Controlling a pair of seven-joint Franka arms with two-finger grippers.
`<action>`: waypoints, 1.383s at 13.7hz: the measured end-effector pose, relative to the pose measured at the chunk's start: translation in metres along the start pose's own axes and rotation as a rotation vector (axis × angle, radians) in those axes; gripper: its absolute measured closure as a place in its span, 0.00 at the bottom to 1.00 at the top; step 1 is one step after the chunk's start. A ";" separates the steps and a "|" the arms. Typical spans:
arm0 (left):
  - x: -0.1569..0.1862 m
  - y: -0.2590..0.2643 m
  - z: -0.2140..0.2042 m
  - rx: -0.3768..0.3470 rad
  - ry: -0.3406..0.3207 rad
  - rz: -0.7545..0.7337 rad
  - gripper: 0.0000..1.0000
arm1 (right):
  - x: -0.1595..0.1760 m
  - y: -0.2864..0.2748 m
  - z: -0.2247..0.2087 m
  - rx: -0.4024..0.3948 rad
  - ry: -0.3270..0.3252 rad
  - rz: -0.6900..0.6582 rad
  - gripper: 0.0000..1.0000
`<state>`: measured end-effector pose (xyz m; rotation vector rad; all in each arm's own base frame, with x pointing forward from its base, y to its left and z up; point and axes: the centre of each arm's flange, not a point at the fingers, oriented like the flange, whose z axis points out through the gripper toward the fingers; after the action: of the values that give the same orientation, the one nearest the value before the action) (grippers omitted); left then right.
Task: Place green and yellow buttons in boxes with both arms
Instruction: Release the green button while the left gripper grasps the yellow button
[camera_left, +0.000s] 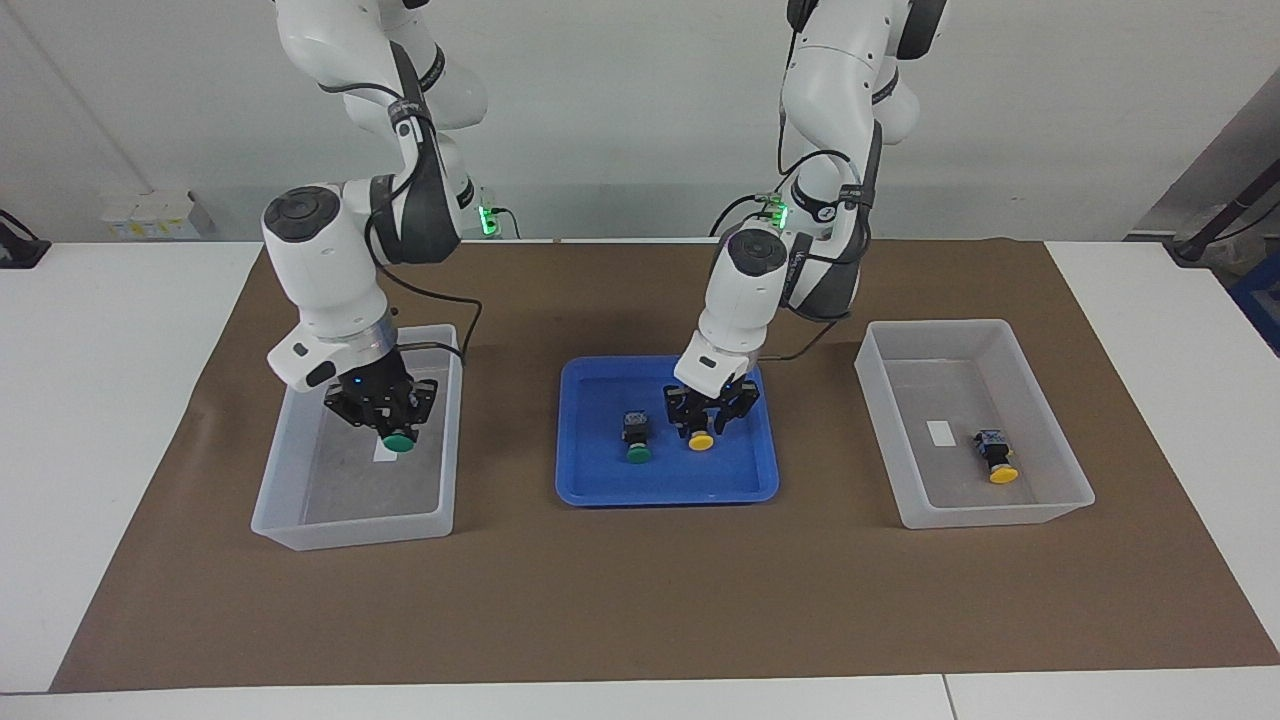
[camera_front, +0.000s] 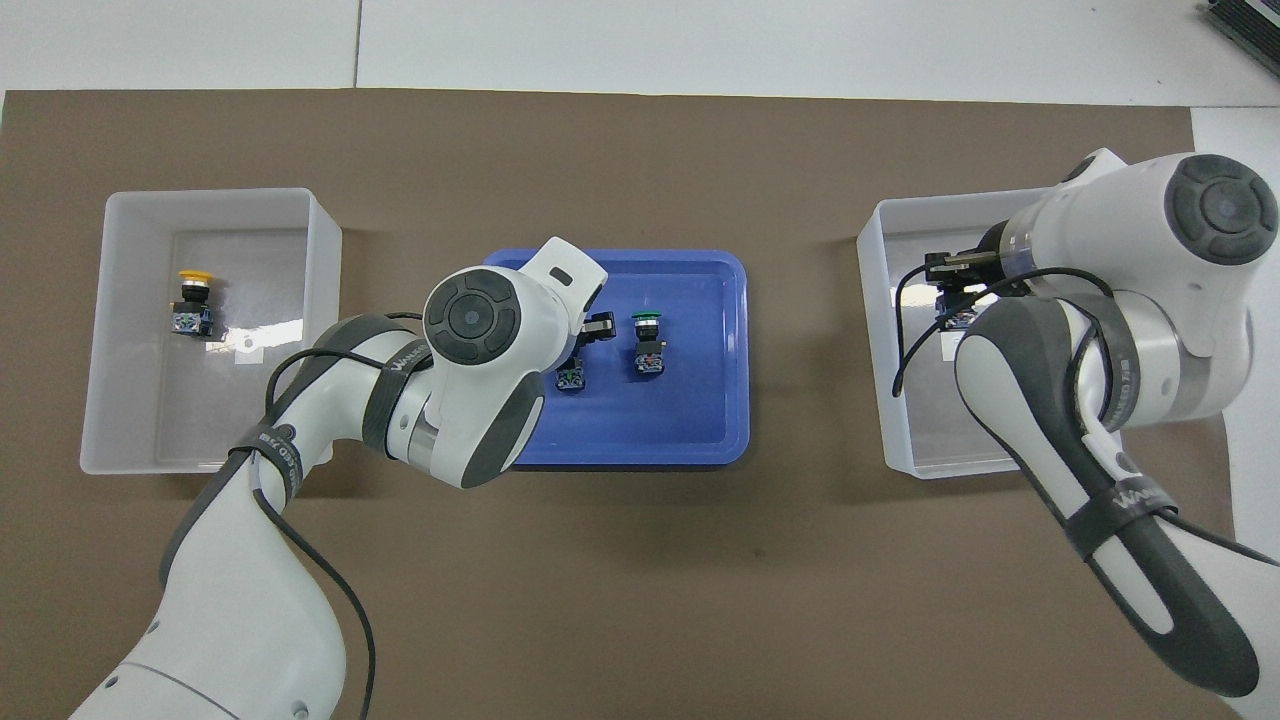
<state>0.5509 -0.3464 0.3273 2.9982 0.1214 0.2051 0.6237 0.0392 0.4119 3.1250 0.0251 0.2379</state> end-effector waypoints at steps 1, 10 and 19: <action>-0.001 -0.001 0.002 0.000 0.001 -0.003 0.43 | -0.003 0.012 0.008 -0.003 0.000 0.000 0.68; -0.010 -0.003 0.013 -0.009 0.015 -0.070 0.68 | -0.009 0.053 0.096 -0.006 0.011 0.033 0.68; 0.026 -0.017 -0.019 0.004 0.022 -0.121 0.68 | 0.013 0.049 0.016 -0.007 0.045 0.044 0.00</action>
<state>0.5729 -0.3248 0.3467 2.9800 0.3049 0.2253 0.6393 -0.0096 0.3985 3.1150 -0.0443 0.3079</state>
